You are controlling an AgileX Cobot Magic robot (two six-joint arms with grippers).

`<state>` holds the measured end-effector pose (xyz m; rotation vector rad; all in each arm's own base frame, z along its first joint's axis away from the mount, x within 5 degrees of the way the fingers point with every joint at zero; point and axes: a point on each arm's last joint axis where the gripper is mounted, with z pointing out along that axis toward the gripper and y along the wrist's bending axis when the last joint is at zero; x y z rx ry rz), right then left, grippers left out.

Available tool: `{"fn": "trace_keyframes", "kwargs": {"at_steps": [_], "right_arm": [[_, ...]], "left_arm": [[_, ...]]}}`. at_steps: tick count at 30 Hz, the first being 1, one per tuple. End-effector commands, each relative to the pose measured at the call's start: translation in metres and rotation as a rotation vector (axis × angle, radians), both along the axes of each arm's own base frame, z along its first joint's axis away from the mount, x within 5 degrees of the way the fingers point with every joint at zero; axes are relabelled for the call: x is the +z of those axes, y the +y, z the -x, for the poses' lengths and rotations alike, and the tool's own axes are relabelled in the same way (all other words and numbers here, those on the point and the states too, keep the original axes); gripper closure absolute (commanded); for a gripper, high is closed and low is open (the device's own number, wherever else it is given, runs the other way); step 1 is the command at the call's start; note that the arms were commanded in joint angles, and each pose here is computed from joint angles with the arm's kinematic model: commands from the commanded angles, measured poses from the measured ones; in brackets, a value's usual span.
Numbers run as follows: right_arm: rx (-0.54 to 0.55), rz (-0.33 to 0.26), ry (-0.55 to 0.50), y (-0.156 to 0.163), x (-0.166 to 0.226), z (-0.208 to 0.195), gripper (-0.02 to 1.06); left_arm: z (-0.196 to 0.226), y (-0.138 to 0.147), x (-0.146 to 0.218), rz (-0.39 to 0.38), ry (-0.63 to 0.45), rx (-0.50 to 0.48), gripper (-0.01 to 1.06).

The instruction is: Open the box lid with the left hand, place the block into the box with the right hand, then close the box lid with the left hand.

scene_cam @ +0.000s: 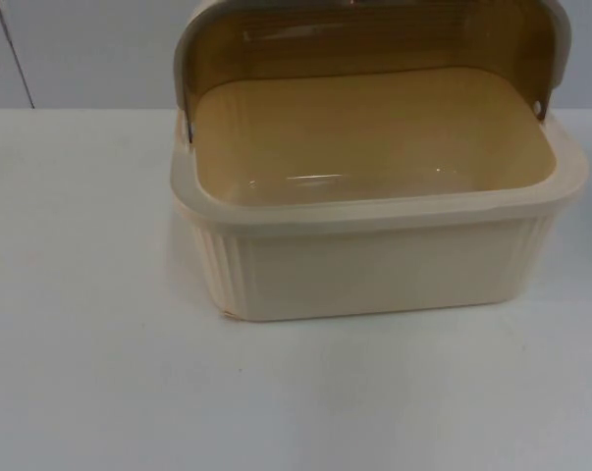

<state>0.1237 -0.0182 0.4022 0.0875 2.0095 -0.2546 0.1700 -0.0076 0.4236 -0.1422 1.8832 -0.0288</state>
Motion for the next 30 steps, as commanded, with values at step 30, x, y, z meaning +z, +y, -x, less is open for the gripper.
{"fn": "trace_keyframes", "kwargs": {"at_steps": [30], "right_arm": [[0.142, -0.178, -0.084, 0.018, 0.000, -0.022, -0.01]], "left_arm": [[-0.058, -0.033, -0.039, -0.121, 0.203, -0.316, -0.01]]}}
